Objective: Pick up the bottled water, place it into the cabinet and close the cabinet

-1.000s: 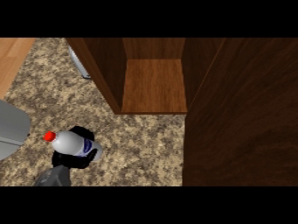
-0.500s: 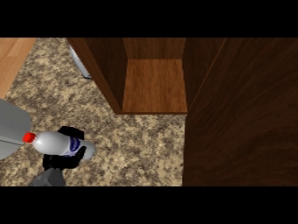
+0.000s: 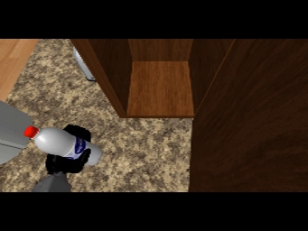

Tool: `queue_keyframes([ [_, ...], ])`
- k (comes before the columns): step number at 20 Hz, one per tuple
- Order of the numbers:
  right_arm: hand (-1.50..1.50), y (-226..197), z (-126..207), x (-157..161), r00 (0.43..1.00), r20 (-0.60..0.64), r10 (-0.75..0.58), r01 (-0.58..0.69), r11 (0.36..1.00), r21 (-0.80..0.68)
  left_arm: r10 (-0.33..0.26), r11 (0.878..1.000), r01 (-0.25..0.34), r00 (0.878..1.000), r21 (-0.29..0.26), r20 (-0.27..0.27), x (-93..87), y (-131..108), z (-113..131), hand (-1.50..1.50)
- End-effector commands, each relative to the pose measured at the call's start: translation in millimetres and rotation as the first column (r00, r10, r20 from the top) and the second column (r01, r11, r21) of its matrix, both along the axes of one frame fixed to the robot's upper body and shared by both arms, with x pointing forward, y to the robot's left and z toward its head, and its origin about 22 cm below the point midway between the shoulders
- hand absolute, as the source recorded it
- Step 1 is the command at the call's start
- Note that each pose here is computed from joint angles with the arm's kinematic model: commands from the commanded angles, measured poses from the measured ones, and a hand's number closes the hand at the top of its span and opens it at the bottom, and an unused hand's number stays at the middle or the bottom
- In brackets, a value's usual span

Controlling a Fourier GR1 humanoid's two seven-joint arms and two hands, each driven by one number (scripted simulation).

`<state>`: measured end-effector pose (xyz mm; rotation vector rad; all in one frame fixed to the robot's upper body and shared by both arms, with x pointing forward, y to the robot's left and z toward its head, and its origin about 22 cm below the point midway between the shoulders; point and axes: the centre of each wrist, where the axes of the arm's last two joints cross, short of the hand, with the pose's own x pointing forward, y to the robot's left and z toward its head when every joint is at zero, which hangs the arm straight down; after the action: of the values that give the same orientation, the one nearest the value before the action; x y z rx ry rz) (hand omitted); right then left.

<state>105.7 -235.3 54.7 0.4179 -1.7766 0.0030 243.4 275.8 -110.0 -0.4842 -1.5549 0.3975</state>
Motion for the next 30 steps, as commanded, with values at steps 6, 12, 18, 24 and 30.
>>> queue_keyframes([
  [6, -1.50, 4, 2, 1, 1.000, 0.007, 0.029, -0.029, 1.000, 0.010, -0.035, 0.997, 0.032, 0.998, 0.070, 0.045, 10.9, -50, 64, 1.50],
  [12, -1.50, 13, -1, -4, 1.000, -0.011, 0.019, -0.019, 1.000, 0.025, -0.056, 0.996, 0.048, 0.994, 0.081, 0.095, 34.6, -101, 110, 1.50],
  [18, -1.50, 7, 5, 6, 0.999, 0.000, 0.036, -0.036, 0.998, 0.041, -0.053, 0.984, 0.032, 0.992, 0.175, 0.115, 55.3, -140, 124, 1.50],
  [24, -1.50, 14, -21, 12, 0.999, -0.021, 0.036, -0.035, 0.999, 0.027, -0.039, 0.963, -0.001, 0.989, 0.271, 0.143, 92.6, -168, 158, 1.50],
  [30, -1.50, 19, -21, 6, 0.999, -0.018, 0.036, -0.035, 0.999, 0.040, -0.008, 0.924, -0.056, 0.987, 0.378, 0.163, 126.1, -185, 165, 1.50],
])
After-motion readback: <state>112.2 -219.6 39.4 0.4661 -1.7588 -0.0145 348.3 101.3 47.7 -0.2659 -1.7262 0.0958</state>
